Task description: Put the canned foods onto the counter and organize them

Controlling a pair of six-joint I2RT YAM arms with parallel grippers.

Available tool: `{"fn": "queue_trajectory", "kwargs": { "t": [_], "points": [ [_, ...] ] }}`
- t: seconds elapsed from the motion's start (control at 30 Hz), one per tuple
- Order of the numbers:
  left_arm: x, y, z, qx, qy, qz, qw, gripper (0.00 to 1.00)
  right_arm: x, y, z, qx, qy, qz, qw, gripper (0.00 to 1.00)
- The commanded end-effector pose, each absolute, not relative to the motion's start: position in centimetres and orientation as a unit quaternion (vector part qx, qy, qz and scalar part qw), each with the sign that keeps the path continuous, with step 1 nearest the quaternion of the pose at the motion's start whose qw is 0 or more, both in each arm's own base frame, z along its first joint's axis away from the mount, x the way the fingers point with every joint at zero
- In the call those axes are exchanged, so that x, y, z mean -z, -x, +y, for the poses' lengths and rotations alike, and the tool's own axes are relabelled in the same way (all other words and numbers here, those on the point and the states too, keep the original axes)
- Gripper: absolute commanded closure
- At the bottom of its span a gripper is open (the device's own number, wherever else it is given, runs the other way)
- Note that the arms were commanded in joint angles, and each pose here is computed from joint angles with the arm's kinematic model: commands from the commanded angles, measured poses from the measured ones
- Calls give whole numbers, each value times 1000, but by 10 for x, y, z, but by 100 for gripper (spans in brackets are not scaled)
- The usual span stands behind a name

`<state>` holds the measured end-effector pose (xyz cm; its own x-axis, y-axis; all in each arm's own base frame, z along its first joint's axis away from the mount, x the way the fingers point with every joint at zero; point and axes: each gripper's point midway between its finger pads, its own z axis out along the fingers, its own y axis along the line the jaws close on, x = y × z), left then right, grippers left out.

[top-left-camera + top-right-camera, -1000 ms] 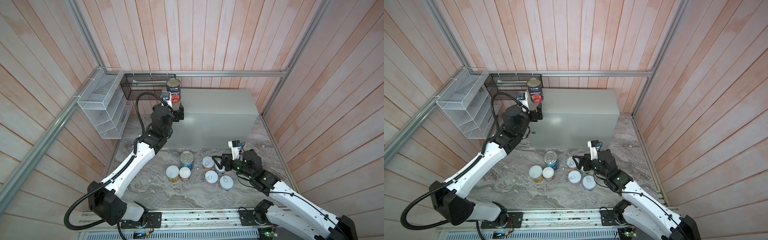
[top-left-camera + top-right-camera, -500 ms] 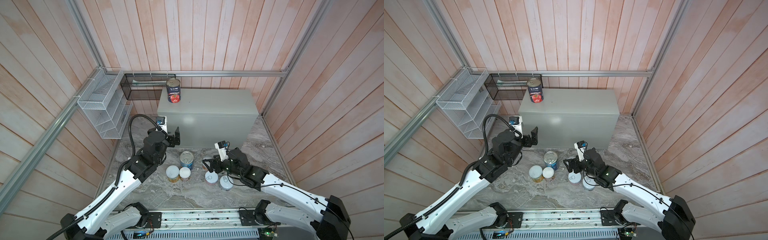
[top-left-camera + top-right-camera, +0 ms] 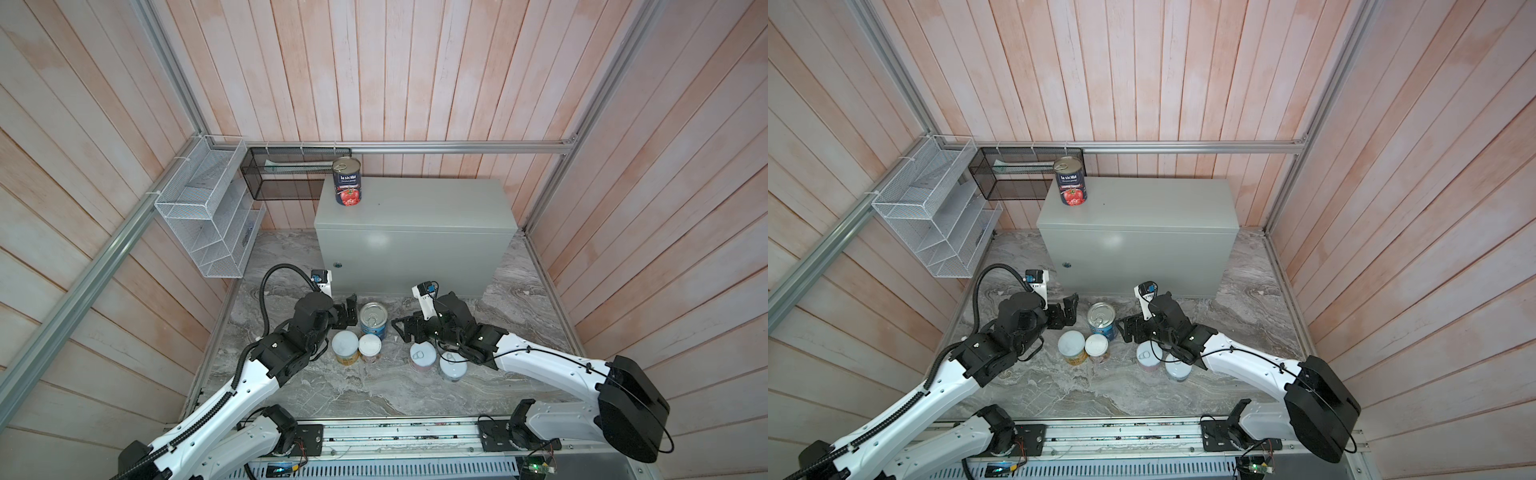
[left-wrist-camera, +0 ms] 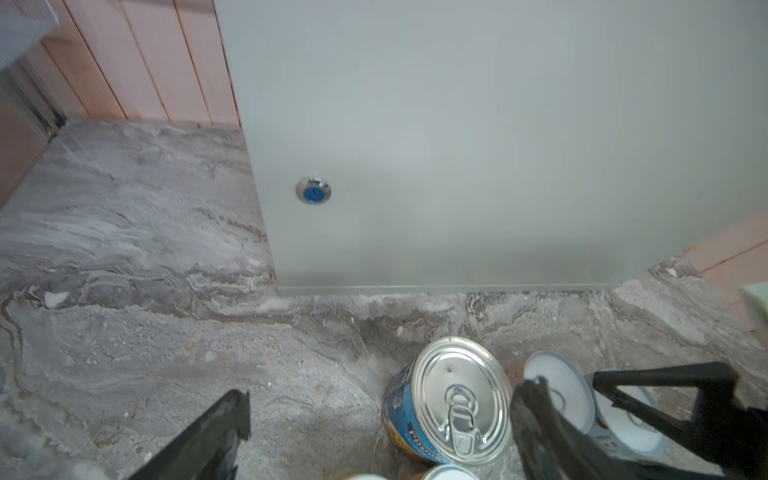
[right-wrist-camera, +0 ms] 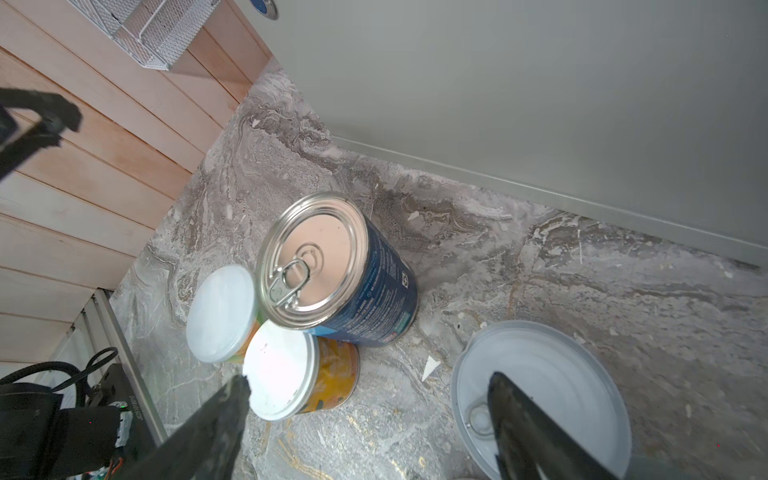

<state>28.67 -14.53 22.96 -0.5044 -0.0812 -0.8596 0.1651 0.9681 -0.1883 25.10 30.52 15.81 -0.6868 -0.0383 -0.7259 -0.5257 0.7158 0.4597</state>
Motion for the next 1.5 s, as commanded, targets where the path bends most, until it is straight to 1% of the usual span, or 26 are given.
{"fn": "queue_trajectory", "kwargs": {
  "t": [0.0, 0.3, 0.63, 0.87, 1.0, 1.1, 1.27, 1.47],
  "points": [
    [-222, -284, -152, 149, -20, 860, 487, 0, -162, -251, 315, -365, 155, 846, 357, 11],
    [-191, -288, -183, 199, -50, 866, 456, 0, -157, -253, 307, -353, 136, 853, 360, 11],
    [-168, -295, -212, 228, -75, 879, 411, 0, -154, -246, 284, -338, 115, 858, 370, 11],
    [-154, -298, -233, 205, -119, 898, 371, 0, -154, -244, 266, -331, 98, 857, 382, 10],
    [-145, -299, -246, 173, -150, 906, 355, 0, -151, -246, 263, -328, 97, 859, 381, 10],
    [-137, -301, -249, 158, -154, 913, 342, 0, -150, -246, 263, -327, 98, 860, 380, 10],
    [-128, -300, -250, 115, -165, 920, 337, 1, -149, -245, 260, -326, 97, 860, 381, 10],
    [-123, -301, -252, 101, -165, 923, 333, 3, -149, -246, 256, -326, 93, 859, 384, 10]
  ]
}}
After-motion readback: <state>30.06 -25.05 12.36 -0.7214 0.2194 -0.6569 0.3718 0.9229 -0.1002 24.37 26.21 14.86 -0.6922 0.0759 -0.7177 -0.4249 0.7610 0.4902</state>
